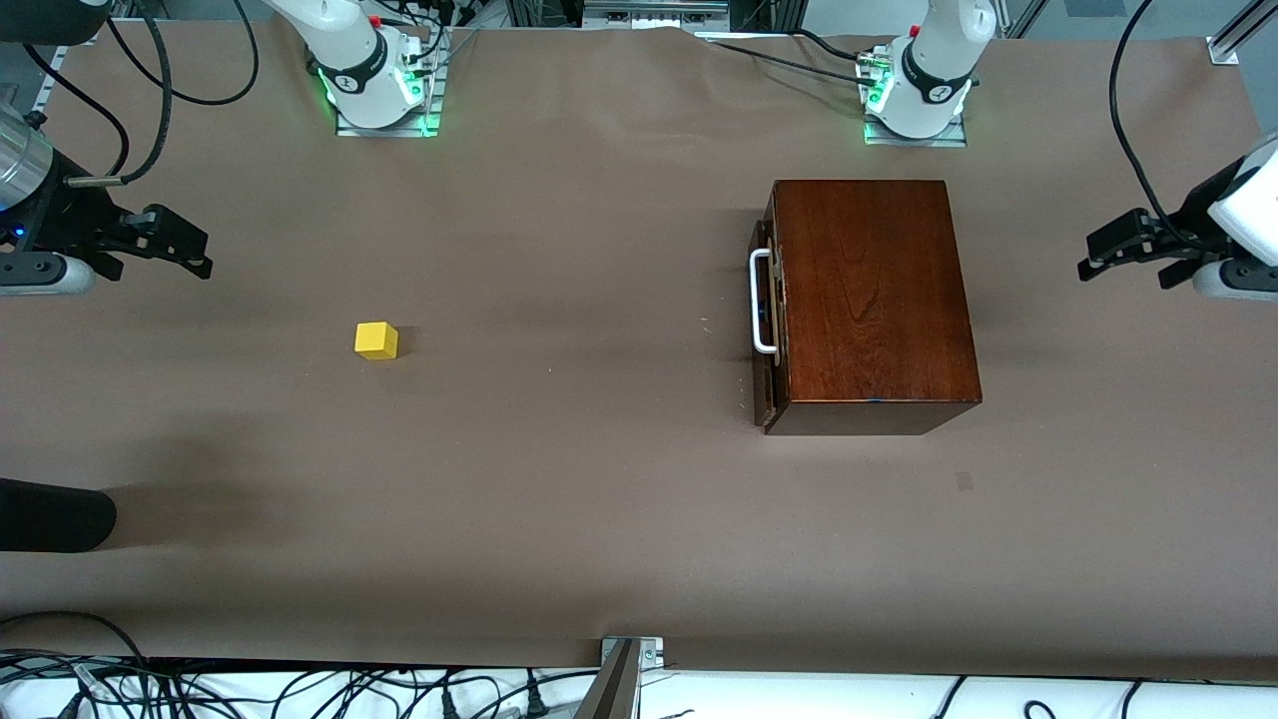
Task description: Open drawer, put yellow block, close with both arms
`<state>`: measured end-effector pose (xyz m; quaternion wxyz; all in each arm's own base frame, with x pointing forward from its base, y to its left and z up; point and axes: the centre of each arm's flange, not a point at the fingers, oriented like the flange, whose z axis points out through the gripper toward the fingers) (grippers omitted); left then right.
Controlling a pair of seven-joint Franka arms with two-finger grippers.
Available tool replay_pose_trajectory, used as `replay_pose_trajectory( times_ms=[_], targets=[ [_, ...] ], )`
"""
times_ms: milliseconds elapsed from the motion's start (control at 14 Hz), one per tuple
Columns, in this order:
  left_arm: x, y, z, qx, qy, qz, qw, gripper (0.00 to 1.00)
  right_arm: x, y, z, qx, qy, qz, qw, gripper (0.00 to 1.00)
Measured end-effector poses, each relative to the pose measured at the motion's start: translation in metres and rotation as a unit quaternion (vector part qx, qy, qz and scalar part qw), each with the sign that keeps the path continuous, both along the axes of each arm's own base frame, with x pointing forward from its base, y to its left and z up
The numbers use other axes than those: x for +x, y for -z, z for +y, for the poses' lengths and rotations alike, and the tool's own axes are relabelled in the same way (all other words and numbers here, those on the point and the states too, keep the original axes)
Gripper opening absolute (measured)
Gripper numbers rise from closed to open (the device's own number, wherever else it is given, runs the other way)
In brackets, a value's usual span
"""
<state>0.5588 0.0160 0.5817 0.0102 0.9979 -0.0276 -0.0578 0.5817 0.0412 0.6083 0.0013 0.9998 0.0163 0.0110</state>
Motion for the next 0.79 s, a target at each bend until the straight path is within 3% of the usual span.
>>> replay_pose_trajectory(
  times_ms=[357, 786],
  targets=[
    [-0.010, 0.002, -0.049, -0.001, 0.045, 0.044, 0.998, 1.00, 0.000, 0.002, -0.001, 0.000, 0.001, 0.004, 1.000, 1.00],
    [-0.015, 0.015, -0.167, 0.006, 0.072, 0.036, 0.997, 1.00, 0.001, 0.003, -0.001, -0.001, 0.001, 0.005, 1.000, 1.00]
  ],
)
